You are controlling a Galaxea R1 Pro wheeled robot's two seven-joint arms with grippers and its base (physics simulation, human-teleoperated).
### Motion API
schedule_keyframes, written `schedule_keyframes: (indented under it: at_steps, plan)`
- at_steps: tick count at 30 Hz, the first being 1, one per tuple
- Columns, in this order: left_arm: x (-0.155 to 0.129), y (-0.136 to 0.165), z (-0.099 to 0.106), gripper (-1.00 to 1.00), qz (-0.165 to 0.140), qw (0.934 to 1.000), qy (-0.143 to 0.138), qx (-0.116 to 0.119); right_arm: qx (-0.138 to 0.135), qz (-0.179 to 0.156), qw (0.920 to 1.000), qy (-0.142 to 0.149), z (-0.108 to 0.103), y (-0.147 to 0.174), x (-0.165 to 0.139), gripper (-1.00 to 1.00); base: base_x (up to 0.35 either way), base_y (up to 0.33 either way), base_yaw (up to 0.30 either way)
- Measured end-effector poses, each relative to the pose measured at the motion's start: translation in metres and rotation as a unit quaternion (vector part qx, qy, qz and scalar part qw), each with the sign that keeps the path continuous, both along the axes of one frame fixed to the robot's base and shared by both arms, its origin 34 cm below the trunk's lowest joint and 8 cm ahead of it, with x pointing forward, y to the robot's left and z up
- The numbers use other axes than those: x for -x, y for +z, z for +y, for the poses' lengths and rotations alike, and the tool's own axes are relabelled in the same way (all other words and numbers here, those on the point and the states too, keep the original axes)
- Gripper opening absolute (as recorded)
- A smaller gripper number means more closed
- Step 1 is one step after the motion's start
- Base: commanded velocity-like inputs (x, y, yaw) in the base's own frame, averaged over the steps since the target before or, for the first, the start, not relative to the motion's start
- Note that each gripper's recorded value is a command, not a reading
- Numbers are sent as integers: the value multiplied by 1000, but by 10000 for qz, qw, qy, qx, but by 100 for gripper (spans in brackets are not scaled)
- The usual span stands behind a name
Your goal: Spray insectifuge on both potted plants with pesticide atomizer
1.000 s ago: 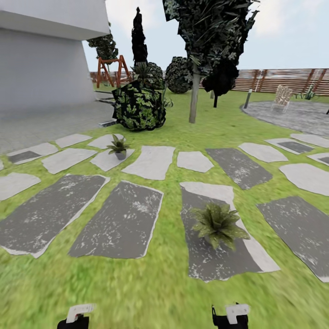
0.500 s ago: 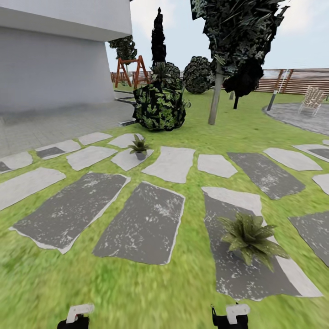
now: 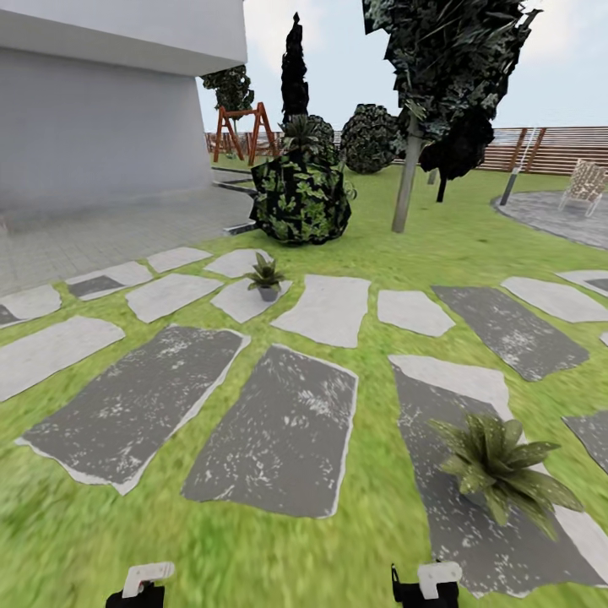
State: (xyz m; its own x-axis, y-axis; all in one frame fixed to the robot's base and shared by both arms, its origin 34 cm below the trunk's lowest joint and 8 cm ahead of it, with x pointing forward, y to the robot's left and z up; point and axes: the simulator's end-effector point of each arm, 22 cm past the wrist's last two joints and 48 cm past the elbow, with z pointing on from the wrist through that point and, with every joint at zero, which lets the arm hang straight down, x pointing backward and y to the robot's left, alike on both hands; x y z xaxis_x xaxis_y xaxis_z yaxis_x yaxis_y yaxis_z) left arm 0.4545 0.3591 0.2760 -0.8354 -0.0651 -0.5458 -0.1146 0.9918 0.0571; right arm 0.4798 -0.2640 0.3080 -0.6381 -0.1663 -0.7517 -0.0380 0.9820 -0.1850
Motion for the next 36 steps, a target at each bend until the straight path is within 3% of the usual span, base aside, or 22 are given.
schedule_keyframes:
  at_steps: [7, 36]
  plan:
    - [0, 0, 0, -100, 1, 10000, -4, -1, -1, 0, 10000, -1, 0, 0, 0, 100, 277, 168, 30]
    - [0, 0, 0, -100, 1, 10000, -3, -1, 3, -3, 10000, -7, 0, 0, 0, 100, 313, 80, 233]
